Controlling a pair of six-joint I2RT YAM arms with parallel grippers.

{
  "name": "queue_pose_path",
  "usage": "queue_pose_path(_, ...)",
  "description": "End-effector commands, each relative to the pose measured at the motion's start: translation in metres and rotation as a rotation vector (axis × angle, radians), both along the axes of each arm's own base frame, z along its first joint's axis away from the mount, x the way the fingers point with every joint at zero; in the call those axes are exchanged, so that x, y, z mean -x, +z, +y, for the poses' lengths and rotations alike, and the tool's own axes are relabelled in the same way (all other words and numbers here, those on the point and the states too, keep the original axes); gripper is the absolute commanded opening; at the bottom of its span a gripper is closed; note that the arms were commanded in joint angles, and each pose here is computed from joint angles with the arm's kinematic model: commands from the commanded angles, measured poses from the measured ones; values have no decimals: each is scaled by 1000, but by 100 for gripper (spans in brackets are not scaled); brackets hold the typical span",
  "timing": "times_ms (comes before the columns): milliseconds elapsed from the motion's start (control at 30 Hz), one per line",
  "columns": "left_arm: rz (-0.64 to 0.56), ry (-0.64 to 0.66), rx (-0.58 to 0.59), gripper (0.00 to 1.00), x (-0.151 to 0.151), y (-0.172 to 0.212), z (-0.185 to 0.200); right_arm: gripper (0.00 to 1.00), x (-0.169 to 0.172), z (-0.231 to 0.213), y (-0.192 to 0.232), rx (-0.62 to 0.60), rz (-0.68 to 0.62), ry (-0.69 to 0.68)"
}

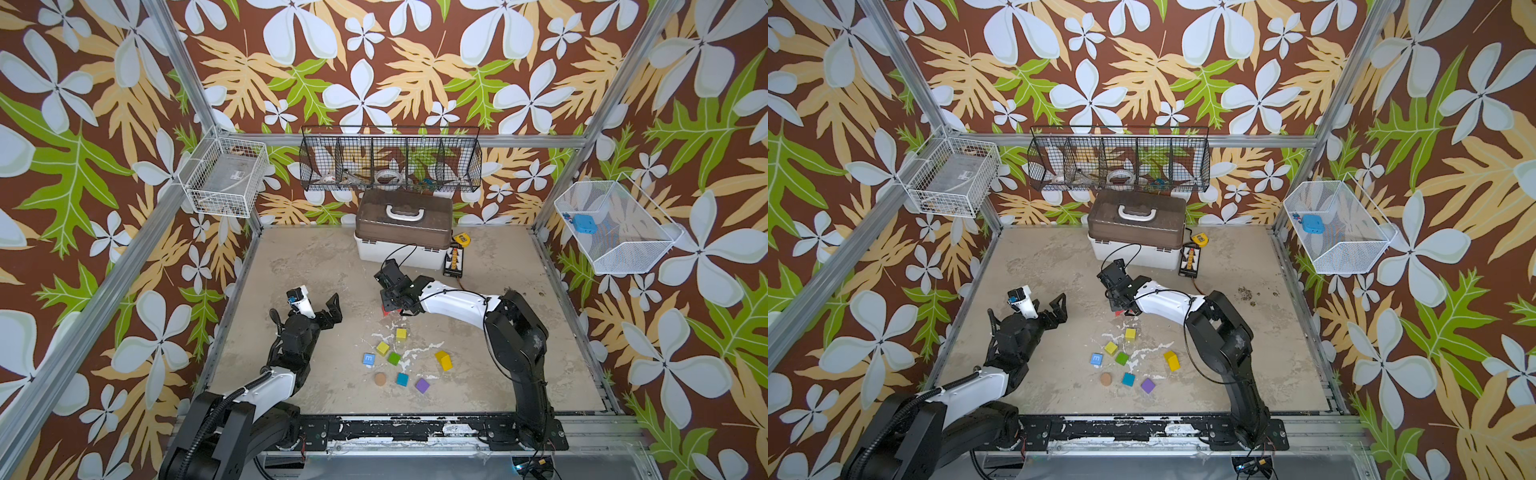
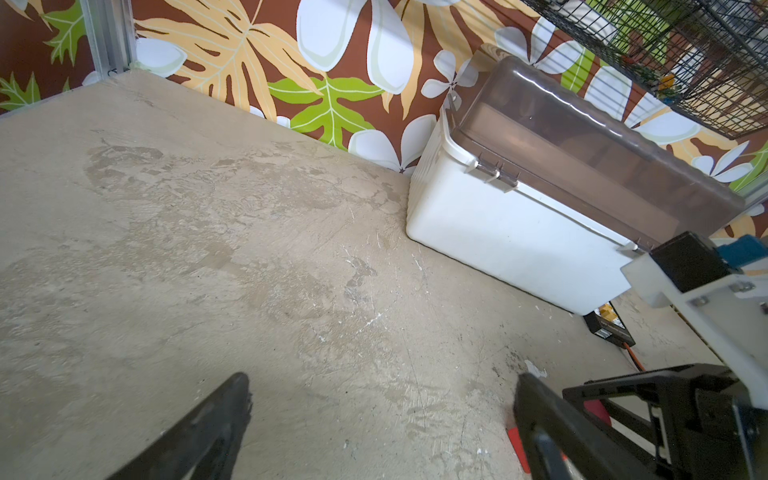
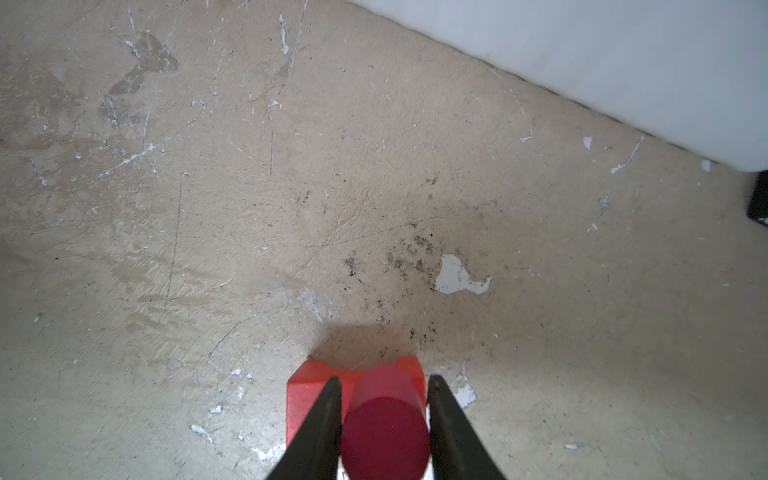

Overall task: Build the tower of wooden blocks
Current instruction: 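Open the right gripper and release the pink cylinder on the arch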

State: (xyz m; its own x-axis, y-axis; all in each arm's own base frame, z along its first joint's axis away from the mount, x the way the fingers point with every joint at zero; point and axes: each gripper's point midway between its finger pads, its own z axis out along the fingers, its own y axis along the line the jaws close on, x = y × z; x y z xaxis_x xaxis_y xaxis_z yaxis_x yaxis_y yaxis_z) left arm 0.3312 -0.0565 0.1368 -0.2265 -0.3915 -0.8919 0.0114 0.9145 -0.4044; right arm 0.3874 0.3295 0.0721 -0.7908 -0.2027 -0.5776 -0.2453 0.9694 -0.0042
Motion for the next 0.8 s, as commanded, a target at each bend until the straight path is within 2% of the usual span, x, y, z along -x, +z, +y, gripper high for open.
queue_pose_path(0, -25, -2, -1, 100, -2, 7, -1, 31, 1, -6, -2, 25, 2, -7)
queue_pose_path(767, -26, -2, -1, 100, -2, 8, -1, 28, 9, -11, 2, 10, 7, -13)
